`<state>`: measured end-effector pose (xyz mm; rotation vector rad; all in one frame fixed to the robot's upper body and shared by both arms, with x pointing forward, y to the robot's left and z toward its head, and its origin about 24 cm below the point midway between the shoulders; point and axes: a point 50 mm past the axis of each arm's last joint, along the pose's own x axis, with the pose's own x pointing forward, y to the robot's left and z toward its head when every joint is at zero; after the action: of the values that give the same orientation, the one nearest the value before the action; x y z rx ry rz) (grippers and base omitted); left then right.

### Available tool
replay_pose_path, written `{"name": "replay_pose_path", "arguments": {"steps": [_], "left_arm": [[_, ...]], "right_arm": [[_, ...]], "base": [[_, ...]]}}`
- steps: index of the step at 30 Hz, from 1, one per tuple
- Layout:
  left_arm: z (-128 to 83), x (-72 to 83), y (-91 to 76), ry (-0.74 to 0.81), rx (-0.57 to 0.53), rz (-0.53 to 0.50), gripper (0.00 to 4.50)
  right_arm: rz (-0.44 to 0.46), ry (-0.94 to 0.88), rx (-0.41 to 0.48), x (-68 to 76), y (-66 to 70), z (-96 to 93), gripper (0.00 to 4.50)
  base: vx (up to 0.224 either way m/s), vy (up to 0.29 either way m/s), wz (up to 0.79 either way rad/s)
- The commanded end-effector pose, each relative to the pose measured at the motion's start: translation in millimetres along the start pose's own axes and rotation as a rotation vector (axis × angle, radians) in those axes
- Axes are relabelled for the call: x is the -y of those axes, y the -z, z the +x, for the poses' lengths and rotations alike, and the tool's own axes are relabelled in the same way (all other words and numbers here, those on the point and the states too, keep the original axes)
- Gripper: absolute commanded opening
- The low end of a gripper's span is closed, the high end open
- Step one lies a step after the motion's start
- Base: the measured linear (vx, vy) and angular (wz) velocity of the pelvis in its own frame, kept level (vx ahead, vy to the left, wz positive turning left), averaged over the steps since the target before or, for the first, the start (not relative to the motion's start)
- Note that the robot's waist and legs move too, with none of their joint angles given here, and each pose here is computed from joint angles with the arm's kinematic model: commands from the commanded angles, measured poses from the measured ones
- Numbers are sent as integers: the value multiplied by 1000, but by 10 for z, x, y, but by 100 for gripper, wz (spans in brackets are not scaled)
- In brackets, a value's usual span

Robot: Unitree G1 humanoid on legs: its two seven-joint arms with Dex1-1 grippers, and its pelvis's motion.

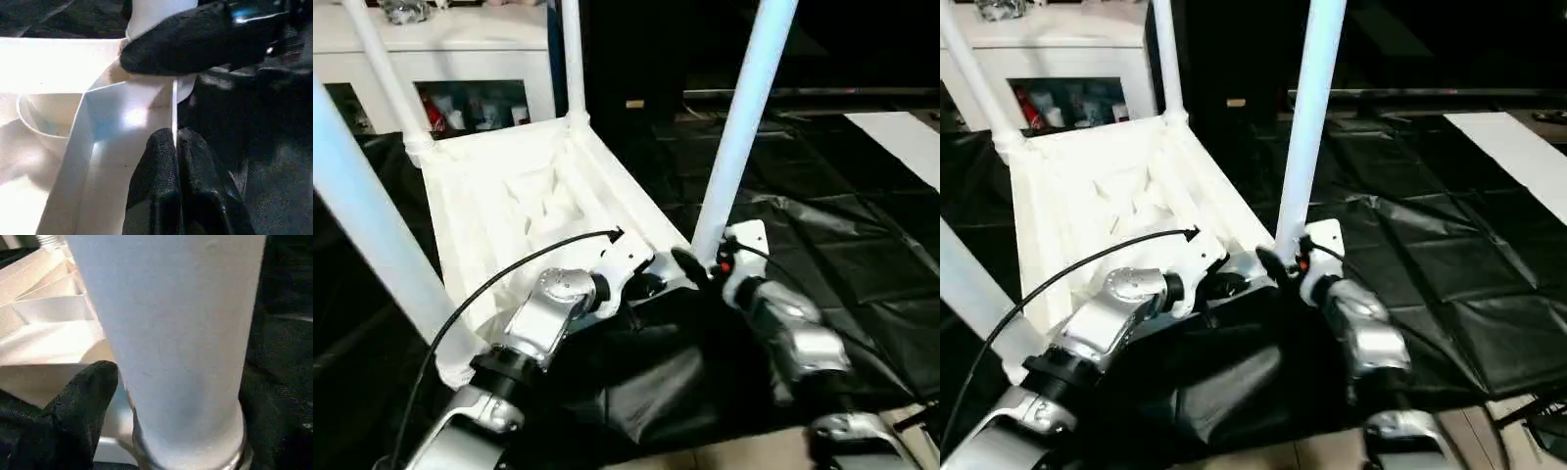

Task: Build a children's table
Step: Rotate leg to tighten

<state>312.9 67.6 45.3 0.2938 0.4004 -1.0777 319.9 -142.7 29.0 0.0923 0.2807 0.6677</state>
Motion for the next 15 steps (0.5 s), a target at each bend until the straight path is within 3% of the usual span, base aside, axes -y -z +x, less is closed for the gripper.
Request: {"name": "replay_pose_path", "arguments": {"steps": [1, 3, 9, 10, 15], "left_arm": [[77, 124, -60, 83, 15, 52, 0], [-28, 111, -11, 157, -6, 66, 0], [-223, 102, 53, 294, -35, 89, 0], [-281, 95, 70, 325, -45, 88, 0], [-416, 74, 114, 381, -71, 73, 0]], "right_arm": [[3, -334, -73, -431, 110, 119, 393], [-29, -434, -108, -337, 59, -34, 393], [-73, -563, -175, -206, -23, -235, 393], [-89, -596, -199, -175, -41, -286, 367], [-125, -635, -226, -110, -81, -350, 321]], "base": [[0, 0, 0], [0, 0, 0], [0, 0, 0], [0, 0, 0], [0, 0, 0]]}}
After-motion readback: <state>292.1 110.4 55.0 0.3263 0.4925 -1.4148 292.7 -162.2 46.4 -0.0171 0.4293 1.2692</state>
